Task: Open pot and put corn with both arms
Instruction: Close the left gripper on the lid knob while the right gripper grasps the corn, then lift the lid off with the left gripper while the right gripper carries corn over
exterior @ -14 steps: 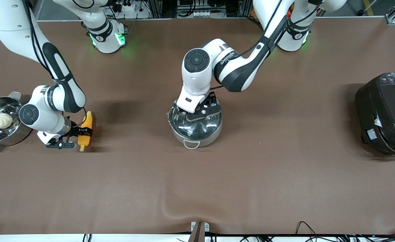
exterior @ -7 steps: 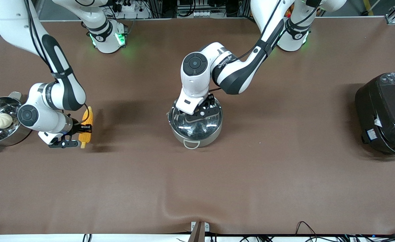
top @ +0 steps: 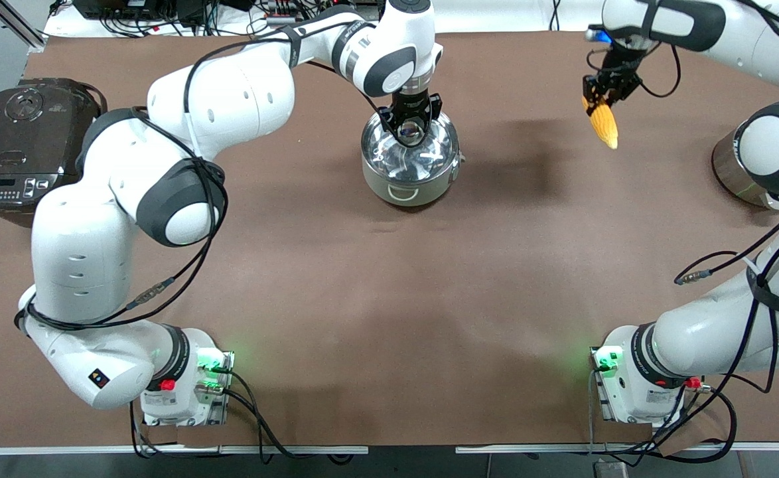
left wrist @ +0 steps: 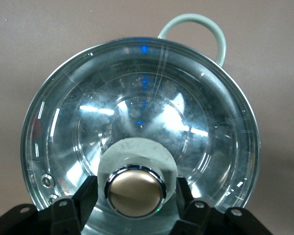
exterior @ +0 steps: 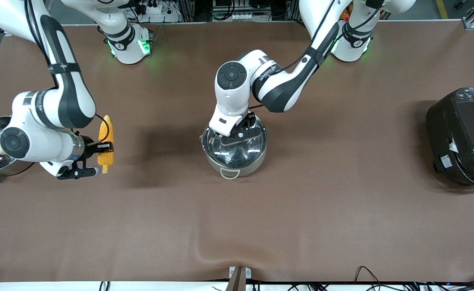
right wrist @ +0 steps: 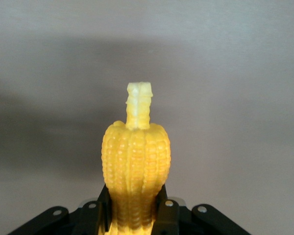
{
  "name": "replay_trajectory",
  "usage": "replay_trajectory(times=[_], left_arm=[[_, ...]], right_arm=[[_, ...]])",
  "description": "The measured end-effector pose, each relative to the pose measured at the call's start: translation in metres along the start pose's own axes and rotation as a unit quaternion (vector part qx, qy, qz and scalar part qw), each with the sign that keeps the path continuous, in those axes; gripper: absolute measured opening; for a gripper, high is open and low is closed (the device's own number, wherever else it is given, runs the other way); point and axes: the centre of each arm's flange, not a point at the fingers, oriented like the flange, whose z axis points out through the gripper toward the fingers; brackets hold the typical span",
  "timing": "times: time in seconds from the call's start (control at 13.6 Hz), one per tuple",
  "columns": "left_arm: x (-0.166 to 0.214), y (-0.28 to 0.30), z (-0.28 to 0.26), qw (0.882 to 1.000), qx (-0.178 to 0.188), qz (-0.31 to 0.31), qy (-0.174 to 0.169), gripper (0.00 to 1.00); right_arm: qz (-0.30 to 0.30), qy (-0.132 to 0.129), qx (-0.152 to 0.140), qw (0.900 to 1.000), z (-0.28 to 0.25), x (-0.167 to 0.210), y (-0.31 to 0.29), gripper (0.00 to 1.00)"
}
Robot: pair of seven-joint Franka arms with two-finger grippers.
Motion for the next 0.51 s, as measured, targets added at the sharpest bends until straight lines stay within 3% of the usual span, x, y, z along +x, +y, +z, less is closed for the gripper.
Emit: replay_trajectory(times=[0.15,0.51], left_arm=[[-0.002,0.001,0.000,1.000,0.000,0.001,0.000,0.61],[0.001,0.000,0.000,1.000,0.001,0.000,0.001,0.54]], right_arm=[[0.013,0.002,-0.001,1.000,-0.015,0.001,-0.021,0.37],[0.052,0.017,-0.003,0.998,-0.031,0.000,-0.094,0.37]])
